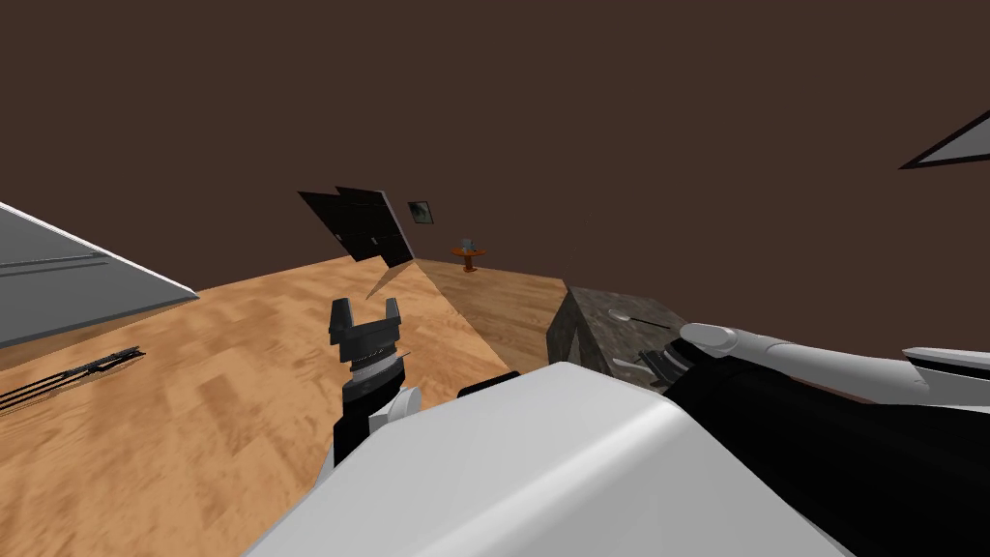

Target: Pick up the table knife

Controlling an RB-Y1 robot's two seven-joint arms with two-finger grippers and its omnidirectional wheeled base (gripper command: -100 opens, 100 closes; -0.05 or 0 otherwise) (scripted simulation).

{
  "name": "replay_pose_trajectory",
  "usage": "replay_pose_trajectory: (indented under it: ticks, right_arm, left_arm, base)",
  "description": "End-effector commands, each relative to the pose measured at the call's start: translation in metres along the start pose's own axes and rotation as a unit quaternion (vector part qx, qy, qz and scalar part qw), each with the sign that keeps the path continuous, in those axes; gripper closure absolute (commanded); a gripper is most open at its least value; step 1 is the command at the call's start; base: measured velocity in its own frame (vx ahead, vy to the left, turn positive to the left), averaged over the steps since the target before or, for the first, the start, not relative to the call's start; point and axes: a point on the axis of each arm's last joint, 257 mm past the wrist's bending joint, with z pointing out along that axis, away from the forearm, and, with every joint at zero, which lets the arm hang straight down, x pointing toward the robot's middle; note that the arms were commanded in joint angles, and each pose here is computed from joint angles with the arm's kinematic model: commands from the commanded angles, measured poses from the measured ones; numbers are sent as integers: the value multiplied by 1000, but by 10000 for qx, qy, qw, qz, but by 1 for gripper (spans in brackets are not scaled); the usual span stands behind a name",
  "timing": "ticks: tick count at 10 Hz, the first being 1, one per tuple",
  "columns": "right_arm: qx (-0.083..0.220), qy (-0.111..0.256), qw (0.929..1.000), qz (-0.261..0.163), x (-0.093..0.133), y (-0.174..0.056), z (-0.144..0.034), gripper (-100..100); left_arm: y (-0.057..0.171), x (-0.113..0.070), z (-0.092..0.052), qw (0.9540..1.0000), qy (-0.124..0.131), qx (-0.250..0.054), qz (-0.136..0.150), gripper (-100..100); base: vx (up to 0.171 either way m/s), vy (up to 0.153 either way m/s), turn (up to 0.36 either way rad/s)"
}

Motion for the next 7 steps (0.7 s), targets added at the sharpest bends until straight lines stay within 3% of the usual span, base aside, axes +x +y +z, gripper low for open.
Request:
replay_pose_trajectory:
  ticks: [1,4,5,6,7]
  right_arm:
    - [0,0,10000,0,0,0,0,100]
    - [-8,0,10000,-1,0,1,0,100]
    - [-9,0,10000,0,0,1,0,0]
    - [-35,-8,10000,-34,0,-5,-7,100]
    - [-54,-13,10000,-57,-2,-8,-12,100]
  left_arm:
    - [0,0,0,10000,0,0,0,0]
    - [0,0,0,10000,0,0,0,0]
    - [0,0,0,10000,0,0,0,0]
    - [0,0,0,10000,0,0,0,0]
    - [0,0,0,10000,0,0,0,0]
  base:
    - [0,0,0]
    - [-1,1,-6]
    - [0,0,0]
    - [6,-11,-63]
    - [7,-18,-78]
